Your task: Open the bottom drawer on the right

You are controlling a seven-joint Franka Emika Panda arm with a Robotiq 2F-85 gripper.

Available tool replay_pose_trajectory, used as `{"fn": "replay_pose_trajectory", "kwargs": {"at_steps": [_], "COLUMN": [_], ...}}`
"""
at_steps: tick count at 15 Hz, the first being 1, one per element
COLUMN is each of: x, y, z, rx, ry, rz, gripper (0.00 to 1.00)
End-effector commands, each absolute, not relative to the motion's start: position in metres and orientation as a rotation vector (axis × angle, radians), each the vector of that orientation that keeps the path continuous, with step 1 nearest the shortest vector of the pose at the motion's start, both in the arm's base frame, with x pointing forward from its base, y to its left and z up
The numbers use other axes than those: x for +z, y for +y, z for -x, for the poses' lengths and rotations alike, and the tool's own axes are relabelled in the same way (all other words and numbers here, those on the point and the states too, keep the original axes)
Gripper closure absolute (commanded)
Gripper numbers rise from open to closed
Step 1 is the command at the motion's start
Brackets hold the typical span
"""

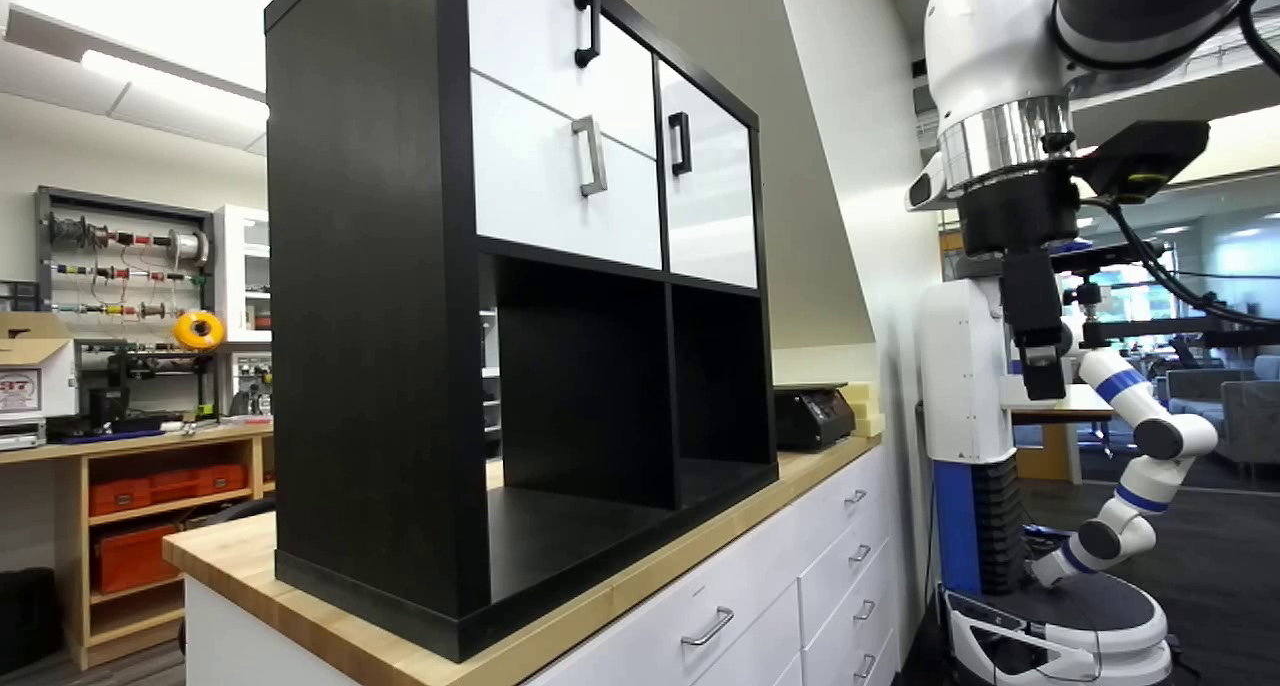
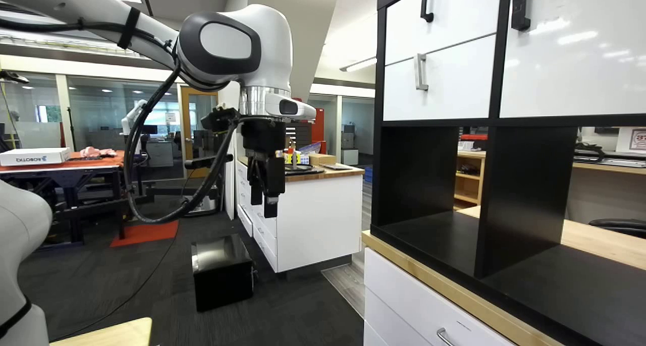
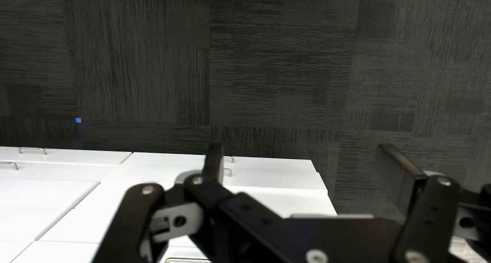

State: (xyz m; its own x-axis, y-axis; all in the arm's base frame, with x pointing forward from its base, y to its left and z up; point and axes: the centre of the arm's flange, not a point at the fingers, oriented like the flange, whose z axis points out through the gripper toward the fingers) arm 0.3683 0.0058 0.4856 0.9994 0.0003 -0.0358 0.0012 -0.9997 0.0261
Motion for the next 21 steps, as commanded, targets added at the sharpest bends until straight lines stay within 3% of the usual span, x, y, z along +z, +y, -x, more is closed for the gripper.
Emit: {"fn": "replay_pose_trajectory", "kwargs": {"at_steps": [1, 21], "x": [0.486, 0.516], "y": [0.006, 0.005], "z": [-0.368, -0.390], "rx": [-0.056, 0.124], "ry": [0.001, -0.022], "rz": [-3.115, -3.107], "gripper": [0.00, 0.00]}}
